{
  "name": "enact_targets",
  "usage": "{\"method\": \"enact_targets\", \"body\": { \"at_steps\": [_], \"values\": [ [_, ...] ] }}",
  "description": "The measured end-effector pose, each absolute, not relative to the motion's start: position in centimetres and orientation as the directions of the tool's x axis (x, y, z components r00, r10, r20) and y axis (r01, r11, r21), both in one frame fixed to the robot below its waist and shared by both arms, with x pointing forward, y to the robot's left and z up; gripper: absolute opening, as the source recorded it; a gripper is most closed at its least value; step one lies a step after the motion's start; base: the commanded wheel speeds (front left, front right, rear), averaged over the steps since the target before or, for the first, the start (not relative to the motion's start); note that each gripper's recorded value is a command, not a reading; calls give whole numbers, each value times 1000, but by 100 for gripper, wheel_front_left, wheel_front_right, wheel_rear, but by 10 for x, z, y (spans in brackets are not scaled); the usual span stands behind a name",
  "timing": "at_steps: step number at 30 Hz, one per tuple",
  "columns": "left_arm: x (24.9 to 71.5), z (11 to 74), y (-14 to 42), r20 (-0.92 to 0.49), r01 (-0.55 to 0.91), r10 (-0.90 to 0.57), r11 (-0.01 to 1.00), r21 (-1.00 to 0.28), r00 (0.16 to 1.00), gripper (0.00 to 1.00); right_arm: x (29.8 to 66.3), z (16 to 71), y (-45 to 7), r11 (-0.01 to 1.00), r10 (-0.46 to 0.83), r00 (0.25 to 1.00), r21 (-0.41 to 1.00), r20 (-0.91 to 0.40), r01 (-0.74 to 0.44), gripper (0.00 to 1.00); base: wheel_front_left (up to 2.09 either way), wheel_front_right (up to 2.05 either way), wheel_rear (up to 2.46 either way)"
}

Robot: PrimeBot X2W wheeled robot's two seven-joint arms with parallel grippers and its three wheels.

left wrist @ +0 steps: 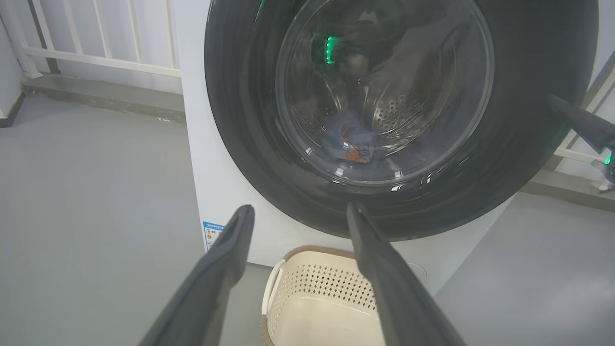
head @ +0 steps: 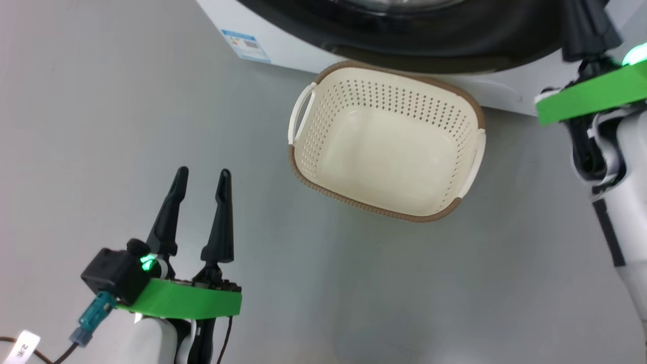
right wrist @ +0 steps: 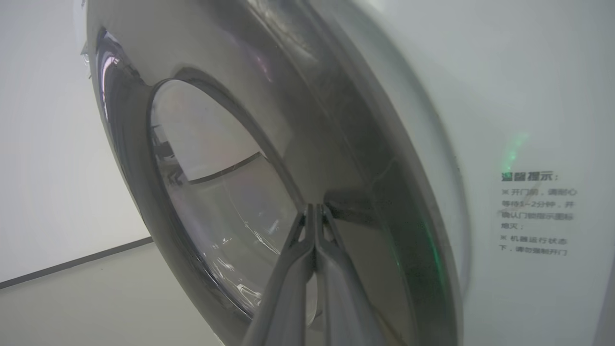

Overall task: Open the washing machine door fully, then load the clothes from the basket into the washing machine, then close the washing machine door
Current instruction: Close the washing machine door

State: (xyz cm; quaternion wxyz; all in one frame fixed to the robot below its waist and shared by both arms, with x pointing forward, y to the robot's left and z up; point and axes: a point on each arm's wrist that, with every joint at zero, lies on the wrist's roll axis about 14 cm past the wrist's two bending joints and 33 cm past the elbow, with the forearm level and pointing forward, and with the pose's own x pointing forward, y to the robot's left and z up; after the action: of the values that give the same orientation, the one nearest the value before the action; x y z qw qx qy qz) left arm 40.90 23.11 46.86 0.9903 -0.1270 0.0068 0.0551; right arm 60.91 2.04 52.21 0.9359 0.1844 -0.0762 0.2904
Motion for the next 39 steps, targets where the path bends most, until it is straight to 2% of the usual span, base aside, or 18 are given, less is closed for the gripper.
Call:
{"method": "enact_targets", "body": {
  "at_steps": [10,15,23,29,31,33,34,35,39],
  "values": [
    [415,461,235,-48,-124,116,961,-248,992,100,637,522,22,763,472,836,346,280,-546,0,0,0,0],
    [419,459,235,-51,-126,117,960,-251,992,100,639,519,28,753,474,834,360,283,-550,0,0,0,0],
    [420,462,231,-39,-115,108,959,-261,993,100,630,525,32,747,497,819,340,285,-572,0,0,0,0],
    [417,471,233,-18,-115,114,957,-268,993,100,602,516,37,737,537,808,333,241,-589,0,0,0,0],
    [414,472,235,-16,-119,119,956,-269,993,100,591,513,38,735,551,804,326,225,-595,31,0,0,0],
    [409,471,238,-21,-130,129,954,-272,991,100,581,511,37,731,560,801,330,210,-597,55,0,0,0],
    [406,471,240,-23,-135,133,953,-272,991,100,575,511,37,730,564,800,330,204,-598,84,0,0,0],
    [403,471,241,-25,-139,137,952,-274,990,100,569,510,37,729,568,799,329,199,-600,100,0,0,0],
    [394,471,247,-29,-150,147,952,-268,989,100,549,506,30,737,567,807,334,166,-587,100,0,0,0]
  ]
}}
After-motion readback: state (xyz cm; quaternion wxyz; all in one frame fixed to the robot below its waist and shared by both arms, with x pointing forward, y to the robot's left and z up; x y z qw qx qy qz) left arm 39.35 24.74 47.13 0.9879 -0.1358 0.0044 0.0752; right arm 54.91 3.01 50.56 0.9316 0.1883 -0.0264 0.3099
